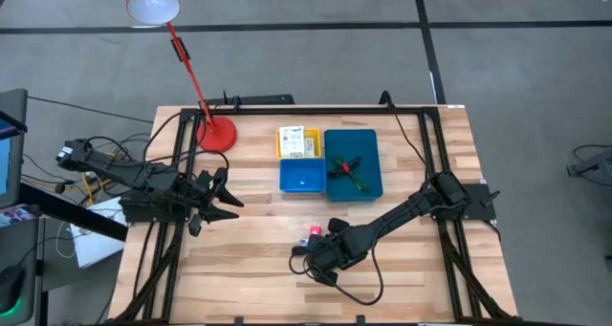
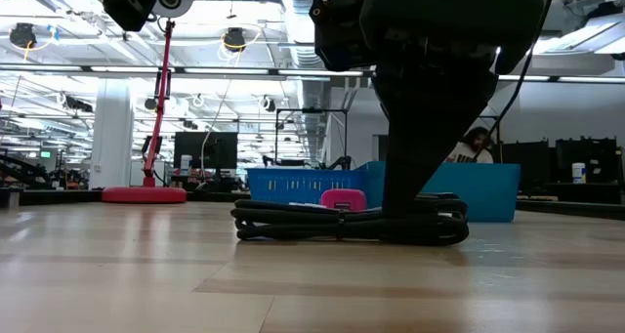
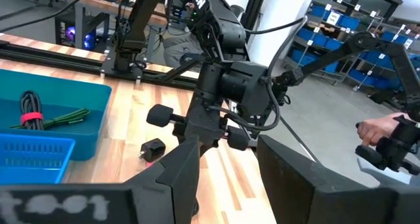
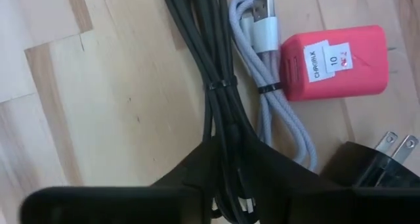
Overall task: Pick and place items into bin
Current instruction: Put the black charger cable into the light blue bin
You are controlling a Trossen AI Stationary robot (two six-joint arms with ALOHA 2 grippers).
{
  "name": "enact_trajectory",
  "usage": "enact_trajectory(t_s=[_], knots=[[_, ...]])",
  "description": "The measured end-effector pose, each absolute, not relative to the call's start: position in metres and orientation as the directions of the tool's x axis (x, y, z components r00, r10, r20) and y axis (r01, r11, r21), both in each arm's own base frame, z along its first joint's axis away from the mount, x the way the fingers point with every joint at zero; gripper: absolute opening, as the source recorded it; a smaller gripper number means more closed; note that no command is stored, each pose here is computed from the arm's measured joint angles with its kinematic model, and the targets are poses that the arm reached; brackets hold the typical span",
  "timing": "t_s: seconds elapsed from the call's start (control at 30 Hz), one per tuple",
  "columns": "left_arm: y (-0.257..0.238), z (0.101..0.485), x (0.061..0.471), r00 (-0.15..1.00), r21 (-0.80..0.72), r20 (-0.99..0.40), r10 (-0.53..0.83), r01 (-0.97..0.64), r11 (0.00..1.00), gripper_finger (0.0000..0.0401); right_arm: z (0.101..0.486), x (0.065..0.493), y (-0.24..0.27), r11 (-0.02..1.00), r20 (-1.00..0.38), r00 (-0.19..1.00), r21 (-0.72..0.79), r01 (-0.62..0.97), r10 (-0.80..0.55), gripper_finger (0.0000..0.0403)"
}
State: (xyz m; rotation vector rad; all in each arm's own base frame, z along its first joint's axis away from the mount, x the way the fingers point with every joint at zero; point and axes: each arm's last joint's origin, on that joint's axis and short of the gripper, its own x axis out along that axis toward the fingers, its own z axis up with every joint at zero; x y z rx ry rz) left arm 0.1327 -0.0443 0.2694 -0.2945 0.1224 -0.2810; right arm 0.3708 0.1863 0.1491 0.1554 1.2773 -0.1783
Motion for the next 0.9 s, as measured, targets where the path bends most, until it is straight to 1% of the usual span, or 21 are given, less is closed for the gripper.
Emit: enact_trajectory(t_s=[0.17,0.23,0.57,0.73,0.9], knots=[[-0.044,0.269,0.133,0.954,-0.303,-0.078,-0.290,0.255,0.918,0.0142,0.149,0.371,0.189,0.977,-0.958,0.286,0.023,0.213,-0.040,0.0017],[-0.044,0.269,0.133,0.954,-0.303,-0.079,-0.290,0.255,0.918,0.0142,0.148,0.371,0.191,0.977,-0.956,0.291,0.030,0.209,-0.033,0.0006],[-0.044,0.269,0.133,0.954,-0.303,-0.079,-0.290,0.255,0.919,0.0142,0.144,0.373,0.195,0.977,-0.948,0.318,0.072,0.199,0.005,0.0033],[-0.044,0.269,0.133,0.954,-0.303,-0.080,-0.290,0.254,0.919,0.0142,0.142,0.371,0.194,0.977,-0.949,0.314,0.088,0.195,0.022,0.0060],[-0.044,0.269,0.133,0.954,-0.303,-0.081,-0.290,0.254,0.919,0.0142,0.131,0.368,0.193,0.975,-0.943,0.328,0.118,0.188,0.051,0.0086]])
